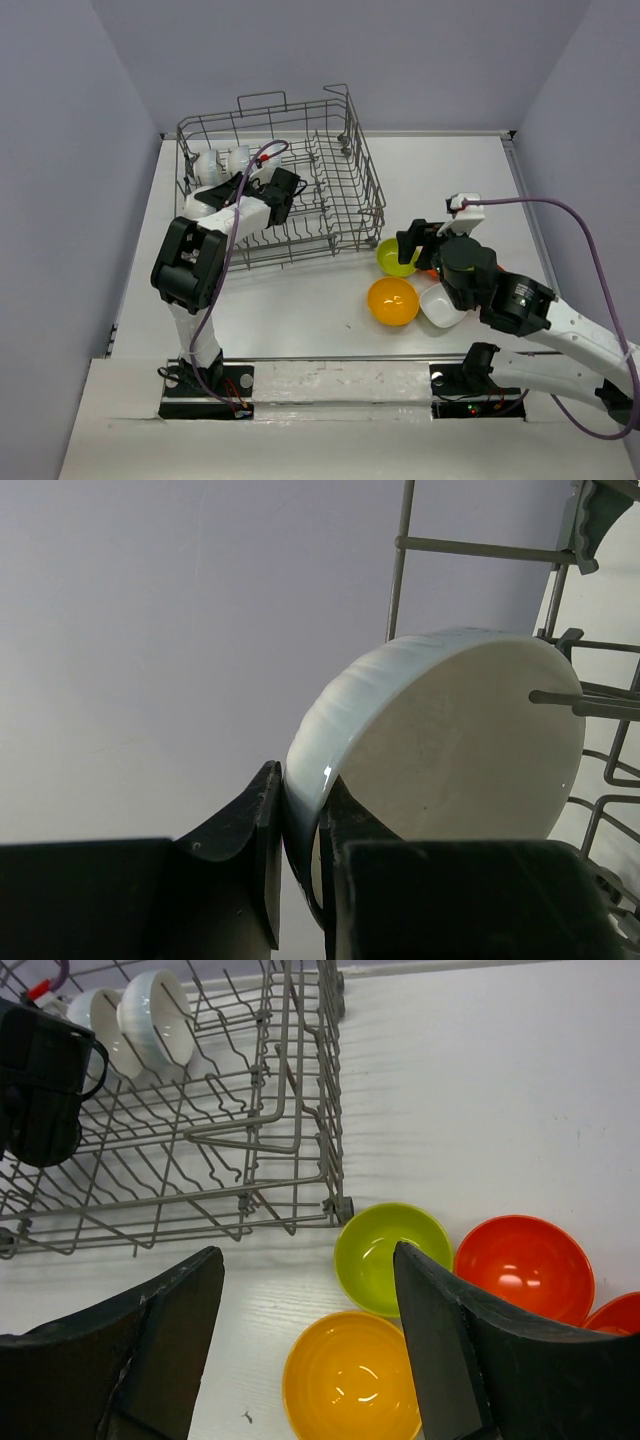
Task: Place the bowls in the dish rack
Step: Insert the bowl into the dish rack.
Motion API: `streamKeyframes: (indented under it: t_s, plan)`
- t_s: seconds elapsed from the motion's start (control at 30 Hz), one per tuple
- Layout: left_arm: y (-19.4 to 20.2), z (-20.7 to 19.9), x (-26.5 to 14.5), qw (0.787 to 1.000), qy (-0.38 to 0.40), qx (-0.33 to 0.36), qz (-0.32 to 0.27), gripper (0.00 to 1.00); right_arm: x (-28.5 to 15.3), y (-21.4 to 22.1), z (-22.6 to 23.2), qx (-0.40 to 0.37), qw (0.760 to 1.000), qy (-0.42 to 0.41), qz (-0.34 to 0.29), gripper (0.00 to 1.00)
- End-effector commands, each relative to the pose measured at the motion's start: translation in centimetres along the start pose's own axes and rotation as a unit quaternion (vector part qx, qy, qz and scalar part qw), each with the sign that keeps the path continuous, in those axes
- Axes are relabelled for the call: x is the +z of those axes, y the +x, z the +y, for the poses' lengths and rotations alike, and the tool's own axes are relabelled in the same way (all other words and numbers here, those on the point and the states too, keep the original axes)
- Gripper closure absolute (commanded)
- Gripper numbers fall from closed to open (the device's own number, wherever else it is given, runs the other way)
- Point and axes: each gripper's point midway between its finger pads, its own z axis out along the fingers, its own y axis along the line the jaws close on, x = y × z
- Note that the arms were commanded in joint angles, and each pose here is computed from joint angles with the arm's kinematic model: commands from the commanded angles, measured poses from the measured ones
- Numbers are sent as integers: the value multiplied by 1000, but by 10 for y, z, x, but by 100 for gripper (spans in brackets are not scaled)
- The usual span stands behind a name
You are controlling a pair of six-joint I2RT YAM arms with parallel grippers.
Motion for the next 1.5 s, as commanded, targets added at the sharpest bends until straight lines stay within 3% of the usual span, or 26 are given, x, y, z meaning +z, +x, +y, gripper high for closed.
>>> streamKeyframes:
  t_s: [0.0,0.4,0.77,1.23,1.3,1.33,1.47]
  plan:
    - [-7,-15,-16,1000,-5,-9,-20,95,5,-10,7,7,1000,7,-9,26]
    - [-12,-18,-19,999,7,-16,-30,95,52,-34,47,0,998,59,-13,23]
    - [-13,-16,-21,999,17,-28,-37,95,140,-18,15,9,995,90,48,23]
    - [-14,-15,-22,998,21,-33,-39,95,172,2,19,1,994,79,78,24]
    - [-14,-16,-22,998,21,-32,-40,95,172,8,19,2,993,77,85,35]
    - [-14,-16,-22,998,21,-32,-40,95,172,11,21,3,993,71,91,45]
    - [-14,-17,-23,998,23,-31,-41,95,171,20,21,3,993,66,101,62]
